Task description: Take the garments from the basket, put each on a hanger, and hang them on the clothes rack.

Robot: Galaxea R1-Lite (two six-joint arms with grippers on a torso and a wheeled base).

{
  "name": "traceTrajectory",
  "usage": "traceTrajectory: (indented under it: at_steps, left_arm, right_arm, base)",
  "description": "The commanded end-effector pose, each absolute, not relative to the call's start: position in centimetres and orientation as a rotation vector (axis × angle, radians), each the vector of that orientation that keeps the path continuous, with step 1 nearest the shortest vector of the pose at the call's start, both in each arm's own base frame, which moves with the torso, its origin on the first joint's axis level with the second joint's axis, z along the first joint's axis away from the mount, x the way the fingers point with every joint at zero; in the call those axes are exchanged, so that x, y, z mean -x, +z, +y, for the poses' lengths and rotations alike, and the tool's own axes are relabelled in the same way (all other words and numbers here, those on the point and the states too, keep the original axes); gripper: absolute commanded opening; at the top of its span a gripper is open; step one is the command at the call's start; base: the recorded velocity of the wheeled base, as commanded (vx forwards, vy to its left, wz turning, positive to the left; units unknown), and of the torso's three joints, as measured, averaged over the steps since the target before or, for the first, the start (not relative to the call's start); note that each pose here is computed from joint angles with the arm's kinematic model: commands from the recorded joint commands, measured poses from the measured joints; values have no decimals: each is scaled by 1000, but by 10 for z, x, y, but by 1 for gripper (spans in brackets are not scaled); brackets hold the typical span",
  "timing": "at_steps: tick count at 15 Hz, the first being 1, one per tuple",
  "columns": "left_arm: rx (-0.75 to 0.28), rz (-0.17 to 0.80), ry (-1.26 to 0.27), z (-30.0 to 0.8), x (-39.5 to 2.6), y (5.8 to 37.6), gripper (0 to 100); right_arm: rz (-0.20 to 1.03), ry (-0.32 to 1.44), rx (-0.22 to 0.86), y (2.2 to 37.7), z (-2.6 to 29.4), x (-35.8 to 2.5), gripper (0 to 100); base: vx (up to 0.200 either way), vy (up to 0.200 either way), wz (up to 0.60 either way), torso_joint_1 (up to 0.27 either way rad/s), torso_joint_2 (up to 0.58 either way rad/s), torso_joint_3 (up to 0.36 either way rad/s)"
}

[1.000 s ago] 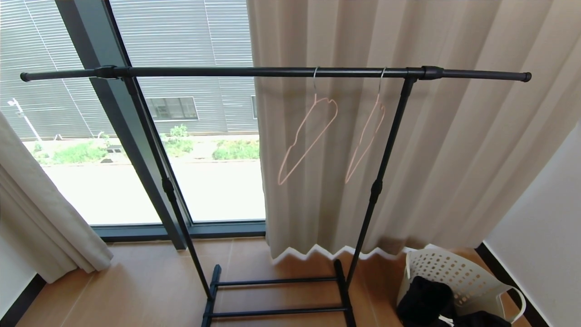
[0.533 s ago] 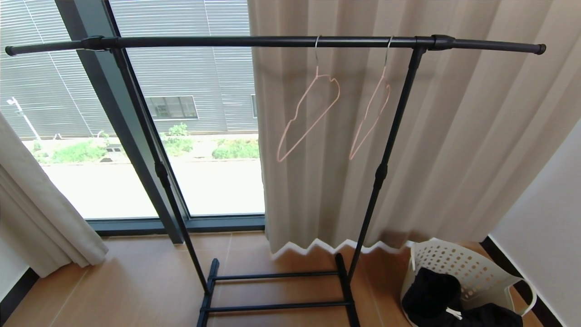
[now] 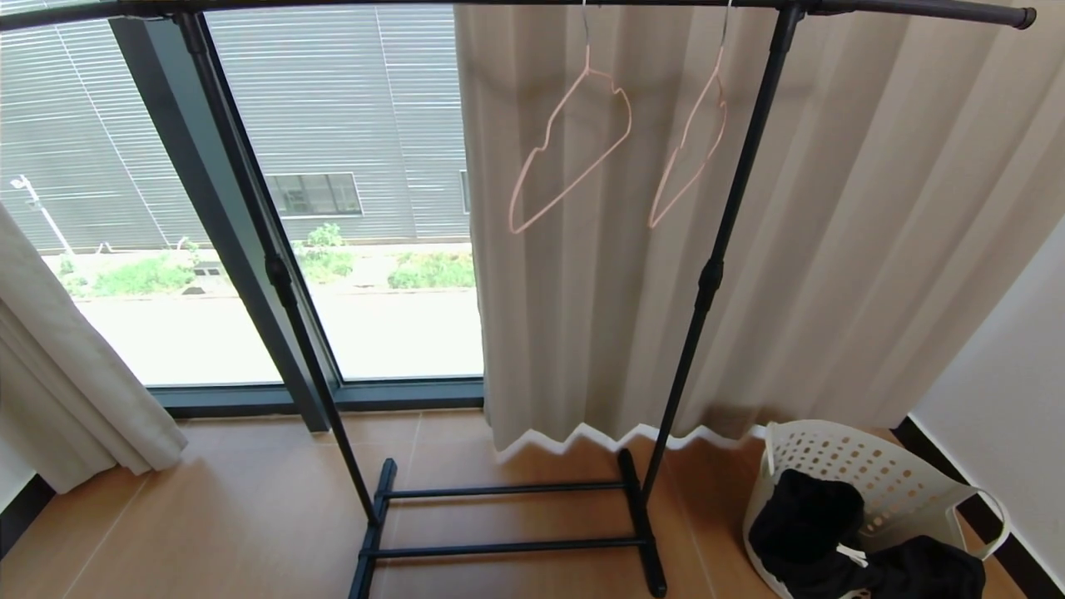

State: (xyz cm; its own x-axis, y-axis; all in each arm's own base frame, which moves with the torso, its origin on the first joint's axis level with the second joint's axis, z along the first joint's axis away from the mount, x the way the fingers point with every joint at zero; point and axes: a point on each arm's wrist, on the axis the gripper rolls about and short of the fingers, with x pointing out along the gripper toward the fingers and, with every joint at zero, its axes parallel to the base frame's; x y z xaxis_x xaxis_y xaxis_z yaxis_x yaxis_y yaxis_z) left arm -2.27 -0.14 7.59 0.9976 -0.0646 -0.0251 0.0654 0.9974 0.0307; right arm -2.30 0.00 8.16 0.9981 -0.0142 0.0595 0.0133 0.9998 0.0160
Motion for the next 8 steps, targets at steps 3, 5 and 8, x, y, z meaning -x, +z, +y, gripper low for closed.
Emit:
traceTrajectory:
  at_steps: [3, 5, 8]
  left_arm:
    - [-33, 23, -65, -1, 23, 76, 100]
    - [-33, 23, -65, -1, 23, 76, 100]
    - [-31, 23, -65, -1, 23, 76, 100]
  right_arm:
    - [-60, -13, -15, 82, 0, 23, 100]
    - [-60, -13, -15, 82, 0, 23, 100]
    - [-60, -13, -15, 82, 0, 23, 100]
  base:
    - [0, 0, 0, -134, 478, 336]
    - [0, 0, 0, -120, 474, 349]
    - [0, 0, 0, -98, 458, 359]
